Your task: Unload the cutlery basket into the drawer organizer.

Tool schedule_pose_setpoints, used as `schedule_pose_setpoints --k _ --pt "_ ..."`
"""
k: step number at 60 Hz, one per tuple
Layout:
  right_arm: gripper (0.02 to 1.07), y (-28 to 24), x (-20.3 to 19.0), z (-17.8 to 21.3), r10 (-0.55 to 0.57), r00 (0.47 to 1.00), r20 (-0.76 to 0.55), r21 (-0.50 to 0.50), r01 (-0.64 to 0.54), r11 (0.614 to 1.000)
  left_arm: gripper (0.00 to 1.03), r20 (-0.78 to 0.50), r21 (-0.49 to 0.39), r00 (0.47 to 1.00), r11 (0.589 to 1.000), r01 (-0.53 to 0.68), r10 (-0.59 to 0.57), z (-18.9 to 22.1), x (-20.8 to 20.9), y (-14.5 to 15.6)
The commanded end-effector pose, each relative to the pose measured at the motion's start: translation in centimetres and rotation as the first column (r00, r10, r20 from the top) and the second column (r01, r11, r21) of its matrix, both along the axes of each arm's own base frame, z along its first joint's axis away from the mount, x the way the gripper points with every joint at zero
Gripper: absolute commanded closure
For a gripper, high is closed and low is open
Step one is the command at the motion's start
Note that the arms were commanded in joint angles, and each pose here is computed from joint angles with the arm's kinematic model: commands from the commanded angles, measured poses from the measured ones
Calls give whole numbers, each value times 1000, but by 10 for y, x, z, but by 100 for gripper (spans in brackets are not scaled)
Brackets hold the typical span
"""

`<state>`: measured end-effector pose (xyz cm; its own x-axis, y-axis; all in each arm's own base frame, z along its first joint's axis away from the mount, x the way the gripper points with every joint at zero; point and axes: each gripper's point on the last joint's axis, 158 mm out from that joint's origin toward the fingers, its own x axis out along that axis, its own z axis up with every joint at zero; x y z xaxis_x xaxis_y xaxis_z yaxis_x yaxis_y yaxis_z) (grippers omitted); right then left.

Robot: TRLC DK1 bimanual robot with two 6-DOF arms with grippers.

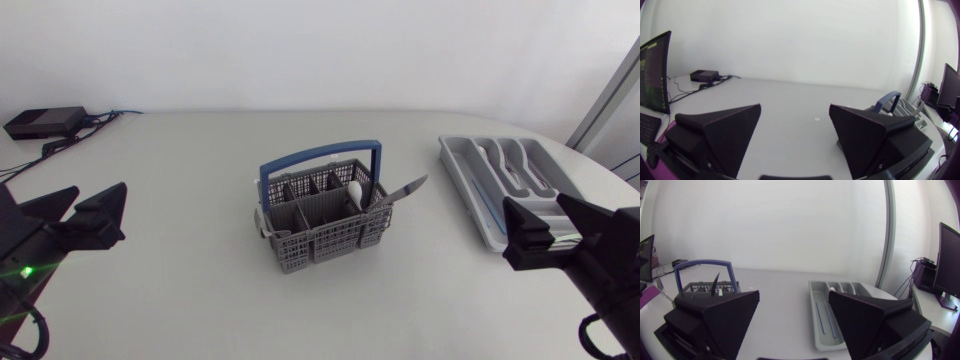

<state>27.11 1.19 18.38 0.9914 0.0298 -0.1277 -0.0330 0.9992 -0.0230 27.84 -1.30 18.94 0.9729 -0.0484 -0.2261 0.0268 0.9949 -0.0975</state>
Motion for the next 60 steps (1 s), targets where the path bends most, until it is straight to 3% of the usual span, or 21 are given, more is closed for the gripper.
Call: schedule_pose_setpoints --k 1,9,16,23,33,41,47,55,60 --pt "10 1 10 10 -9 1000 -24 38 10 999 12 -89 -12 996 1000 15 -16 -1 11 -6" --pt "10 2 23 -6 -9 990 -141 29 13 999 12 -284 0 956 997 73 -70 -21 19 -24" --pt "10 10 31 -29 16 956 -294 3 -15 1000 8 -512 -33 845 987 156 -151 -55 17 -45" --pt "10 29 32 -53 109 905 -410 11 -115 993 6 -581 -27 792 977 211 -187 -65 21 -52" --pt "10 50 26 -86 217 793 -569 72 -215 974 10 -641 -104 716 956 275 -276 -82 26 -73" --pt "11 60 26 -100 276 750 -601 118 -258 959 12 -616 -130 727 949 285 -303 -84 36 -80" --pt "22 65 29 -103 304 742 -597 140 -277 951 12 -589 -118 742 943 312 -319 -86 43 -85" --pt "55 72 37 -101 333 746 -577 156 -300 941 20 -579 -44 729 906 420 -366 -98 44 -97" --pt "60 75 41 -106 339 734 -589 161 -304 939 32 -611 -42 701 899 435 -368 -106 47 -99"
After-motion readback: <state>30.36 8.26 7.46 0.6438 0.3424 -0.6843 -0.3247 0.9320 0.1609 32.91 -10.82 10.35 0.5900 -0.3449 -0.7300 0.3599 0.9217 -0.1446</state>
